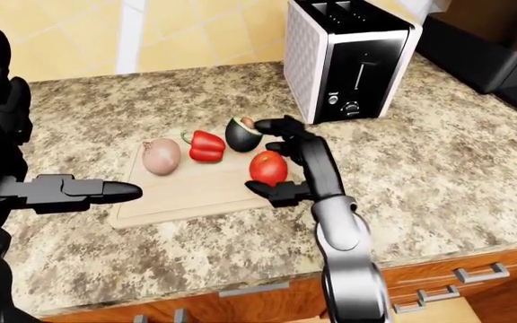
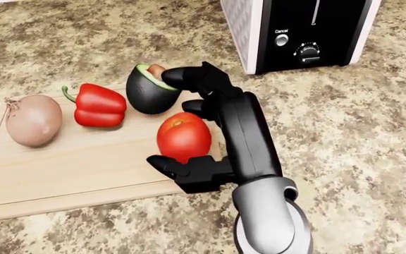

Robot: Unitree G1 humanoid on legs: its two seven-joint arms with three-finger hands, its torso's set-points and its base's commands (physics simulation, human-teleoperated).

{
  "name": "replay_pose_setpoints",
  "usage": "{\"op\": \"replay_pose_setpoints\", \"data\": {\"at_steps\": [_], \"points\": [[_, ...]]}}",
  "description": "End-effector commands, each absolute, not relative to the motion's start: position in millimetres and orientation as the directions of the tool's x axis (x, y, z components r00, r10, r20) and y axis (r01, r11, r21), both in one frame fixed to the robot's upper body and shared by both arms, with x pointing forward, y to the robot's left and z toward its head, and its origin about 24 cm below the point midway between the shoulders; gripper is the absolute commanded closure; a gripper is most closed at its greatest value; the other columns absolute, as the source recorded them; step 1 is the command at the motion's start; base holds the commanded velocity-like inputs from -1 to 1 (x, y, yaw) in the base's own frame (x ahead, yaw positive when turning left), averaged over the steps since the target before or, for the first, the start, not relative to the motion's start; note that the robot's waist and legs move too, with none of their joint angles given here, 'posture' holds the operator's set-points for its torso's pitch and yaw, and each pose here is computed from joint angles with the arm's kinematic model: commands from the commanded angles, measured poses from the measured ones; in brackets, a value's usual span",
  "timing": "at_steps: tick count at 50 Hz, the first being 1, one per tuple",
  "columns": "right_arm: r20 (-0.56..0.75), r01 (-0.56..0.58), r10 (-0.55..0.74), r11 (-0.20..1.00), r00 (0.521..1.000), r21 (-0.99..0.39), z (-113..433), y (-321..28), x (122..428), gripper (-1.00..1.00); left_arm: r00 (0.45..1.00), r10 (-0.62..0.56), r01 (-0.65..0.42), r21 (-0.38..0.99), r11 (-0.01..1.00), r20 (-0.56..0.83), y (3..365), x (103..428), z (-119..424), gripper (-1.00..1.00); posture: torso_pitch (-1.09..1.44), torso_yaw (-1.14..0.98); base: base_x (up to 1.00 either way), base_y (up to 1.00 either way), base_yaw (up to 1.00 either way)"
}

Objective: Place the avocado, onion, tomato and bell pepper on the cutting board.

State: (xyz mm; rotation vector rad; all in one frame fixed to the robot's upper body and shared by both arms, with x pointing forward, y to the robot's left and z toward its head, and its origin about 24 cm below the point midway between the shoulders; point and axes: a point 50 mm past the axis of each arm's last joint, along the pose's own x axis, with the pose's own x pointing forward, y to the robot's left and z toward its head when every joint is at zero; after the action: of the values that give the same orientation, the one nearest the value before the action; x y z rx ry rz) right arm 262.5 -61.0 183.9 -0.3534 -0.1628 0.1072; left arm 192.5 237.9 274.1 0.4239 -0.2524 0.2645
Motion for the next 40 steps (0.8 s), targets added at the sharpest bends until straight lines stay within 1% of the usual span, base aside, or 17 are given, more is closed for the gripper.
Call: {"op": "replay_pose_setpoints", "data": {"at_steps": [1,6,7,10,15,20,24,26,28,29,35,40], "points": [[0.221,-0.054,0.137,0.937,0.966,-0.346,199.8,-60.9,257.8,-0.25,0.913,0.204,-0.339,0.377,0.862,0.355,237.6,188.2,283.0,-1.00,0.00,0.00,0.00,0.00,0.00],[0.224,-0.046,0.131,0.937,0.966,-0.347,202.5,-64.2,256.2,-0.29,0.912,0.204,-0.339,0.376,0.863,0.355,237.0,188.8,283.0,-1.00,0.00,0.00,0.00,0.00,0.00],[0.226,-0.045,0.131,0.936,0.965,-0.350,203.5,-64.5,255.5,-0.35,0.913,0.204,-0.339,0.377,0.862,0.354,237.1,188.9,283.0,-1.00,0.00,0.00,0.00,0.00,0.00],[0.230,-0.039,0.126,0.936,0.965,-0.351,205.2,-66.1,254.6,-0.35,0.913,0.202,-0.337,0.377,0.862,0.354,236.9,188.8,283.1,-1.00,0.00,0.00,0.00,0.00,0.00],[0.243,-0.027,0.119,0.936,0.963,-0.352,213.3,-69.7,253.1,-0.40,0.912,0.202,-0.337,0.375,0.864,0.356,236.9,189.6,284.9,-1.00,0.00,0.00,0.00,0.00,0.00],[0.251,-0.024,0.121,0.933,0.960,-0.358,220.0,-74.7,247.2,-0.58,0.912,0.202,-0.338,0.376,0.863,0.357,237.0,190.8,287.2,-1.00,0.00,0.00,0.00,0.00,0.00],[0.263,-0.025,0.128,0.932,0.956,-0.362,226.9,-77.7,242.1,-0.81,0.911,0.202,-0.340,0.376,0.862,0.360,237.5,190.4,289.0,-1.00,0.00,0.00,0.00,0.00,0.00],[0.266,-0.023,0.128,0.932,0.955,-0.362,230.1,-79.3,238.4,-0.86,0.910,0.200,-0.339,0.375,0.863,0.363,237.1,190.3,289.9,-1.00,0.00,0.00,0.00,0.00,0.00],[0.276,-0.022,0.132,0.930,0.952,-0.367,236.2,-81.5,231.5,-0.98,0.911,0.199,-0.338,0.376,0.863,0.362,237.2,189.5,289.8,-1.00,0.00,0.00,0.00,0.00,0.00],[0.280,-0.023,0.135,0.929,0.950,-0.370,238.1,-82.7,227.6,-1.00,0.910,0.201,-0.339,0.374,0.863,0.362,237.6,189.3,289.6,-1.00,0.00,0.00,0.00,0.00,0.00],[0.318,0.010,0.117,0.928,0.941,-0.372,251.7,-99.9,214.7,-1.00,0.908,0.208,-0.345,0.370,0.863,0.363,239.9,186.4,290.1,-1.00,0.00,0.00,0.00,0.00,0.00],[0.365,0.087,0.054,0.930,0.929,-0.358,265.5,-116.7,210.2,-1.00,0.908,0.211,-0.346,0.363,0.865,0.363,239.0,187.6,289.3,-1.00,0.00,0.00,0.00,0.00,0.00]]}}
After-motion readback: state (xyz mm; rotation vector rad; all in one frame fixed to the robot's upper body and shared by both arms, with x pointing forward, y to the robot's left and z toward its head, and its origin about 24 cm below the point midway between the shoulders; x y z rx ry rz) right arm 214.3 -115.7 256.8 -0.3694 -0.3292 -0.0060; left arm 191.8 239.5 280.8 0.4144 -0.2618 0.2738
